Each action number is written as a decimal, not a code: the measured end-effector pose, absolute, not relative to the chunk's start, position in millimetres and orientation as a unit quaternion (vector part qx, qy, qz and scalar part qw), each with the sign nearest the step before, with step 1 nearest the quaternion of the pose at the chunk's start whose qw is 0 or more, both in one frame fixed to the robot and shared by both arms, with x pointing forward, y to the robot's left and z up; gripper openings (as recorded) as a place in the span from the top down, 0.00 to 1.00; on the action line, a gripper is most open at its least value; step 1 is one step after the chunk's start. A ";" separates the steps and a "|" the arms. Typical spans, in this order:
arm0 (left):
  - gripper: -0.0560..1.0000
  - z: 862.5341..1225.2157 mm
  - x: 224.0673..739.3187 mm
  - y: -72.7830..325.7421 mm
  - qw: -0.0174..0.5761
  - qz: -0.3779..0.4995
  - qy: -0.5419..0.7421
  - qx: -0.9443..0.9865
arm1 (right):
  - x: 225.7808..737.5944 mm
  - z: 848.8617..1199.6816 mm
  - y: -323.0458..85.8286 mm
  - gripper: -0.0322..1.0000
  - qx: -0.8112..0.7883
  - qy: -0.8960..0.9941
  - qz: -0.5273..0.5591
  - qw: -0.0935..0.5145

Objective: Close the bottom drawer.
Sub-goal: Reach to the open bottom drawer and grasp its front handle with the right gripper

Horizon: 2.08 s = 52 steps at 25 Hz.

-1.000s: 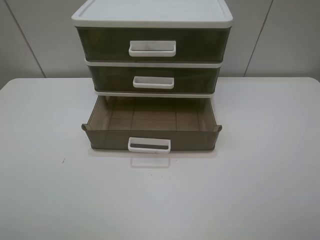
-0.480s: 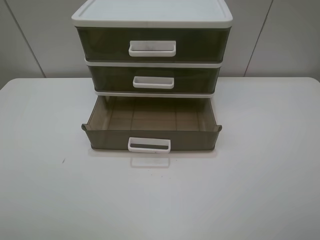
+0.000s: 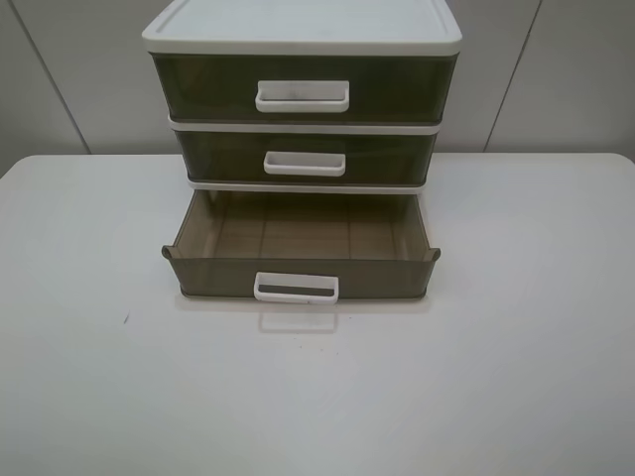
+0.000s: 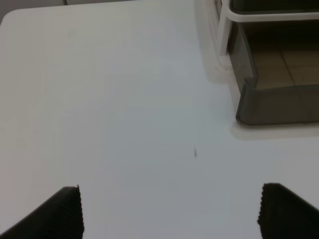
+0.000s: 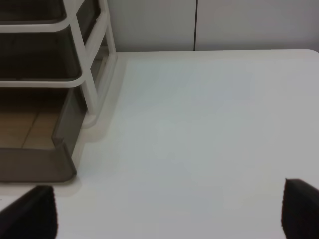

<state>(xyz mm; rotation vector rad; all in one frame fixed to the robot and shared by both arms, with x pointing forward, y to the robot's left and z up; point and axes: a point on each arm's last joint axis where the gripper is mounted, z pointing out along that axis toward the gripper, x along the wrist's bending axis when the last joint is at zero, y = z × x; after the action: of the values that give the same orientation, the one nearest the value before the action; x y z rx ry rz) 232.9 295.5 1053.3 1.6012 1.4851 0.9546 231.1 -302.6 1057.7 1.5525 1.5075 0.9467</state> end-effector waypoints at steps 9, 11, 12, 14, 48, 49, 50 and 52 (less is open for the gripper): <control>0.27 1053.3 232.9 295.5 0.370 0.372 0.579 0.624 | 231.1 1057.7 -302.6 0.21 0.608 0.590 0.371 0.380; 0.27 1053.3 232.9 295.5 0.370 0.372 0.579 0.624 | 231.1 1057.7 -302.6 0.21 0.608 0.590 0.371 0.380; 0.27 1053.3 232.9 295.5 0.370 0.372 0.579 0.624 | 231.4 1057.7 -302.6 0.21 0.608 0.591 0.370 0.380; 0.27 1053.3 232.9 295.5 0.370 0.372 0.579 0.624 | 236.6 1057.9 -302.1 0.21 0.614 0.597 0.362 0.369; 0.27 1053.3 232.9 295.5 0.370 0.372 0.579 0.624 | 442.8 971.8 -119.9 0.21 0.507 0.792 0.332 0.072; 0.27 1053.3 232.9 295.5 0.370 0.372 0.579 0.624 | 441.7 968.4 -115.0 0.21 0.501 0.796 0.333 0.071; 0.27 1053.3 232.9 295.5 0.370 0.372 0.579 0.624 | 441.8 965.3 -111.2 0.21 0.497 0.797 0.336 0.073; 0.27 1053.3 232.9 295.5 0.370 0.372 0.579 0.624 | 441.2 958.8 -103.9 0.21 0.489 0.801 0.338 0.074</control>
<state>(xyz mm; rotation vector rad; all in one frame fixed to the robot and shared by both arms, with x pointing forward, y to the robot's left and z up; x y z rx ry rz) 232.9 295.5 1053.3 1.6012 1.4851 0.9546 441.2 -103.9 958.8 1.4666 2.4029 1.0150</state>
